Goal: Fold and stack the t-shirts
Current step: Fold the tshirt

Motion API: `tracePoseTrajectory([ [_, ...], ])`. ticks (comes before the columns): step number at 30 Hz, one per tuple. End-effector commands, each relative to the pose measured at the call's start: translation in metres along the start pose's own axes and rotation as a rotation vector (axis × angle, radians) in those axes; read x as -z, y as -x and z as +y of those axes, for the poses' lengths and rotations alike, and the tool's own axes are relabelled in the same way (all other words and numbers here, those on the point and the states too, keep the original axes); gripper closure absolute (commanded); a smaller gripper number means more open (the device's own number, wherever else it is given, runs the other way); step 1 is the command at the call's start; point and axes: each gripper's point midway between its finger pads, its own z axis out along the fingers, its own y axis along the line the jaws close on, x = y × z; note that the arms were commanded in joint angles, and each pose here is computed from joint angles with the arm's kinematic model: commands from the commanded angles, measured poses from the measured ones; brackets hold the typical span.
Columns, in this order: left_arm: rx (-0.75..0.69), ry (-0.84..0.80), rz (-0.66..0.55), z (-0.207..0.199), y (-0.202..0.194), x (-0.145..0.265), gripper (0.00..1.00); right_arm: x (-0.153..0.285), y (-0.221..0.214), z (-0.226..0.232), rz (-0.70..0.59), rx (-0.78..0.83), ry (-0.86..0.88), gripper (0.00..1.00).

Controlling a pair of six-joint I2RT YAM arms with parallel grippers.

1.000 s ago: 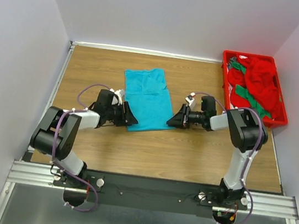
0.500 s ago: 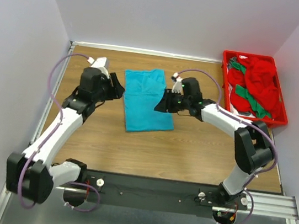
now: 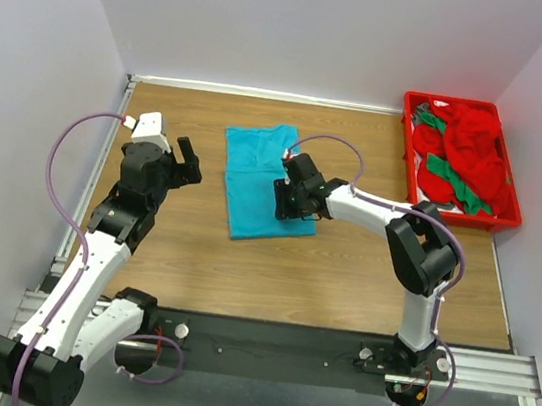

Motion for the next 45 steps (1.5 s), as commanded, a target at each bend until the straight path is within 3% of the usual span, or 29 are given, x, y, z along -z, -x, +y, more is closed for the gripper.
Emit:
tracePoseTrajectory([
  [1,-0.008,-0.016,0.006,-0.001,-0.005,-0.002,0.01,0.000,-0.040,-0.026,0.114,0.022,-0.166,0.46],
  [7,0.011,-0.143,0.051,-0.023,-0.022,-0.006,0.01,0.020,-0.101,-0.041,0.266,-0.037,-0.228,0.43],
  [14,0.033,-0.281,0.147,-0.047,-0.045,-0.007,0.01,0.065,-0.146,-0.036,0.336,-0.134,-0.207,0.38],
  [17,0.047,-0.332,0.234,-0.057,-0.066,-0.005,0.02,0.075,-0.145,-0.023,0.317,-0.148,-0.168,0.37],
  [23,0.076,-0.450,0.418,-0.102,-0.119,0.026,0.02,0.104,-0.100,0.007,0.196,-0.149,-0.068,0.29],
  [28,0.127,-0.461,0.509,-0.119,-0.147,0.058,0.02,0.128,-0.117,-0.028,0.213,-0.151,-0.230,0.25],
  [32,0.120,-0.443,0.575,-0.118,-0.169,0.070,0.02,0.137,-0.151,-0.052,0.247,-0.204,-0.263,0.27],
  [33,0.118,-0.449,0.611,-0.119,-0.181,0.076,0.02,0.139,-0.160,-0.062,0.258,-0.219,-0.281,0.33],
  [36,0.109,-0.463,0.645,-0.125,-0.191,0.084,0.02,0.140,-0.169,-0.066,0.261,-0.238,-0.281,0.37],
  [45,0.077,-0.442,0.695,-0.130,-0.208,0.089,0.02,0.133,-0.165,-0.067,0.213,-0.286,-0.250,0.48],
])
